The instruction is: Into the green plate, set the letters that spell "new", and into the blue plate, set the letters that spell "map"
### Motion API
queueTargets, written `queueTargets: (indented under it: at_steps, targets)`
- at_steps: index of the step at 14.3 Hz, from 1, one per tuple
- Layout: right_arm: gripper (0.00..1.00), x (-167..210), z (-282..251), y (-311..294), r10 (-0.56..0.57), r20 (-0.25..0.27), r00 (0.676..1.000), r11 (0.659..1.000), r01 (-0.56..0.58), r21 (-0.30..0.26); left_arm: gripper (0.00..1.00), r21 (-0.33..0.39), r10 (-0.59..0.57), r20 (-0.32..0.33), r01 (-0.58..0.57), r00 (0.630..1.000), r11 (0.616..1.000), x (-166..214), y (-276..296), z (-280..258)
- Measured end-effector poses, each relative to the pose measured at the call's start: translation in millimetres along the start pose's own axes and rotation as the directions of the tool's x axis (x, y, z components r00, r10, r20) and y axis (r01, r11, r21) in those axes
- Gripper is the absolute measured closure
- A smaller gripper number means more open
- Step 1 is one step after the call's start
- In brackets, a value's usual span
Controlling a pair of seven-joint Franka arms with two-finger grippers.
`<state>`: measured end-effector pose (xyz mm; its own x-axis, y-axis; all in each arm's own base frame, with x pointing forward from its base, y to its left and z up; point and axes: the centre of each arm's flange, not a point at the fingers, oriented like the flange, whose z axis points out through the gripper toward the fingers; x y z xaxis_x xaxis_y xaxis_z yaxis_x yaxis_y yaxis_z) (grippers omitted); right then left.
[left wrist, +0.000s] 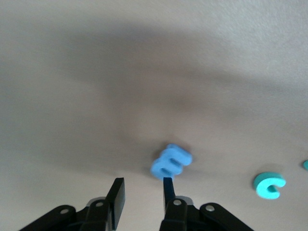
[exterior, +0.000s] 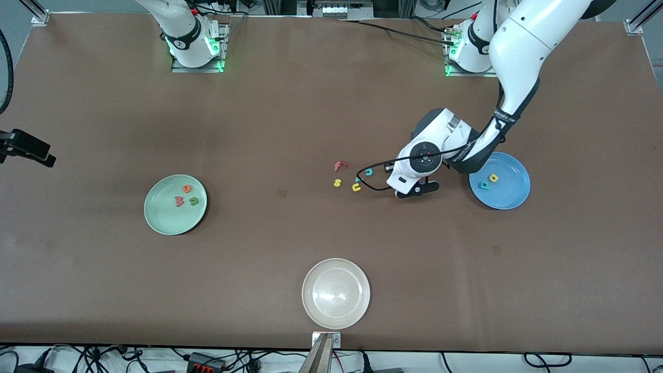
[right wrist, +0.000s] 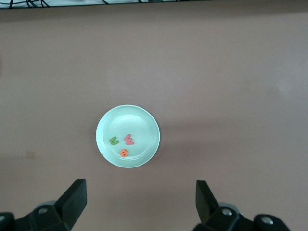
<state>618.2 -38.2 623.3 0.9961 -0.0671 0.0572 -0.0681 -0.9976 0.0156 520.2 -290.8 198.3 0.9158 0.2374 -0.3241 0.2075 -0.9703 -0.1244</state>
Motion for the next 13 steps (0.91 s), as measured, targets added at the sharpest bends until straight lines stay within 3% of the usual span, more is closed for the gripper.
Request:
queueTargets:
  at_steps: [5,9,13]
  targets:
    - [0.00,-20.7,-1.1,-1.6,-0.015,0.007,1.000,1.000,0.015,0.012,0.61,0.015,0.125,0.016,-0.125,0.992,0.992,41.0,-76.0,-42.1]
    - [0.00,-42.9,4.5,-1.4,-0.018,0.037,0.999,1.000,0.017,0.016,0.61,0.024,0.216,-0.010,-0.216,0.976,0.976,81.2,-145.4,-51.4]
    - [0.00,-69.0,15.6,0.9,-0.019,0.044,0.999,1.000,0.018,0.014,0.61,0.023,0.233,-0.011,-0.233,0.972,0.972,85.5,-154.2,-51.8]
